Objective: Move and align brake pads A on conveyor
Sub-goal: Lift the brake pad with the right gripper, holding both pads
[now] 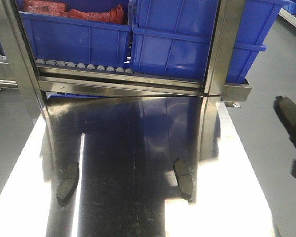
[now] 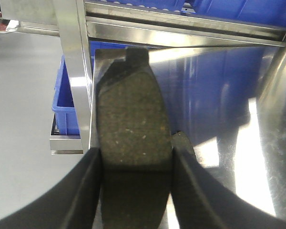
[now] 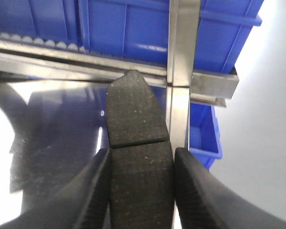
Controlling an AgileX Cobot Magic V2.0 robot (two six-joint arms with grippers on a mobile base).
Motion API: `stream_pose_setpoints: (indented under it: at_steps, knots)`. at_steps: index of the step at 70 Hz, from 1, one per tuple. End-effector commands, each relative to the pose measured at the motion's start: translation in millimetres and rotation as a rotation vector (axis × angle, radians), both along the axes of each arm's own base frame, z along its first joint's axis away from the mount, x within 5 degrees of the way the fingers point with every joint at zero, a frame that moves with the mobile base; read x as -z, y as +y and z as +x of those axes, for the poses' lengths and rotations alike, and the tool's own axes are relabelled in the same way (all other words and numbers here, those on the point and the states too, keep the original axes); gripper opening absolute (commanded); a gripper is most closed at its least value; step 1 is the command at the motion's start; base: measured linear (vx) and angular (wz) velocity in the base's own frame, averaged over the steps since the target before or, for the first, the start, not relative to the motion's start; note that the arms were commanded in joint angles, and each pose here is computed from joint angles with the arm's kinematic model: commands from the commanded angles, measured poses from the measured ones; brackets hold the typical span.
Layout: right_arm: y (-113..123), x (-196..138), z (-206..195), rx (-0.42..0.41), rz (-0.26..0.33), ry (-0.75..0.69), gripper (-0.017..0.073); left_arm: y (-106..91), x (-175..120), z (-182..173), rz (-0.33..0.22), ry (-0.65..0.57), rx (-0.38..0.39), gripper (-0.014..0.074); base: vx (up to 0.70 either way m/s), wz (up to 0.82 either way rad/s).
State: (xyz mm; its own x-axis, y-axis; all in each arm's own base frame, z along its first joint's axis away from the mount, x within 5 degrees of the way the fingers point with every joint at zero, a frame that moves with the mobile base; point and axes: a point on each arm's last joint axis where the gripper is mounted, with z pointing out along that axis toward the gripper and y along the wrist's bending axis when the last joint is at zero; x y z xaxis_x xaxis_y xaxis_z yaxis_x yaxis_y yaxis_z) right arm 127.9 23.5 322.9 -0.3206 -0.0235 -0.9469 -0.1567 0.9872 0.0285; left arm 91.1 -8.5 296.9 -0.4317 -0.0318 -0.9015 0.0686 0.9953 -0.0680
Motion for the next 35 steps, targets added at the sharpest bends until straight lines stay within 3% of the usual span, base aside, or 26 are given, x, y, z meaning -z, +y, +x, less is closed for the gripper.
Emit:
stream_pose_setpoints:
  at_steps: [1,20,35]
  knots:
    - [-2.8,-16.0,-15.0,-0.009,0.017,-0.163,-0.0004,-0.6,-16.2,3.0,-0.02,-0.108,-0.002,-0.0006,0.0,0.0]
    - [-8.8,-2.2,-44.3,-0.011,0.035,-0.25,-0.0004,-0.6,-16.2,3.0,-0.02,-0.108,-0.002,-0.0006,0.0,0.0]
    - [-9.8,12.8,-49.4,-0.011,0.034,-0.24,-0.0004,-0.6,-16.2,3.0,-0.02,-0.108,-0.002,-0.0006,0.0,0.0]
